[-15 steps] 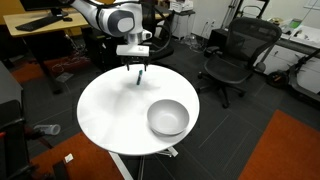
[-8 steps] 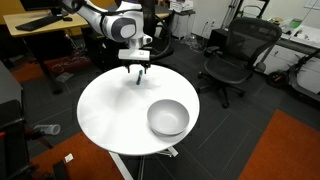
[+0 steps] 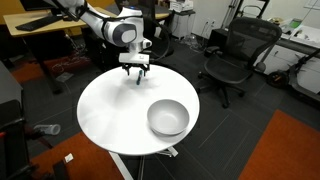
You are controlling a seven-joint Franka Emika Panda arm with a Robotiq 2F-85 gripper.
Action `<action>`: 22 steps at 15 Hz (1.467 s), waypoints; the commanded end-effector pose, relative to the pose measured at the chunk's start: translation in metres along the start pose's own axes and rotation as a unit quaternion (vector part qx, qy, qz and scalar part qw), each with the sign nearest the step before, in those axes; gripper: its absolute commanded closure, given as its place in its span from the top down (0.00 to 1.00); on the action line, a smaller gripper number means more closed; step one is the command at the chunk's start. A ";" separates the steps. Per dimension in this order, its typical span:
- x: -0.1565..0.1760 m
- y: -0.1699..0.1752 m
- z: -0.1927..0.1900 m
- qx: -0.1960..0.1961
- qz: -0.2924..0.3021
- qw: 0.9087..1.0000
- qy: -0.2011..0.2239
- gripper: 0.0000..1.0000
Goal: Pick the pen on the table and put it in the bowl
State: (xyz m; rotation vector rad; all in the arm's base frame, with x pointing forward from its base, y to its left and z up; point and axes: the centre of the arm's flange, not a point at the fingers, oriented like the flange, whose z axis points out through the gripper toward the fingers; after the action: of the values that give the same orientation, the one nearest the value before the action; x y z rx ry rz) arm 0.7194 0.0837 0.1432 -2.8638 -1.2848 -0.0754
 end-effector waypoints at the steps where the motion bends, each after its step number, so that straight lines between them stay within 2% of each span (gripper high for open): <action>1: 0.011 -0.003 0.005 -0.005 -0.014 1.000 0.003 1.00; 2: 0.012 -0.004 0.006 -0.004 -0.015 1.000 0.002 1.00; 3: 0.013 -0.006 0.008 -0.004 -0.016 1.000 0.002 0.82; 9: 0.014 -0.010 0.013 -0.001 -0.016 1.000 0.001 0.34; 13: 0.014 -0.005 0.013 -0.002 -0.015 1.000 0.000 0.05; 14: 0.015 -0.004 0.010 -0.004 -0.014 1.000 0.000 0.00; 16: 0.014 -0.003 -0.002 -0.011 -0.005 1.000 0.002 0.05; 19: 0.008 0.000 -0.026 -0.026 0.010 1.000 0.008 0.05; 22: -0.011 0.016 -0.066 -0.055 0.048 0.997 0.010 0.05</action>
State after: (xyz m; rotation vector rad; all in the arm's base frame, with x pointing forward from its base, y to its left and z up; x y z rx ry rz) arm 0.7324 0.0851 0.1634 -2.9063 -1.2526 -0.1379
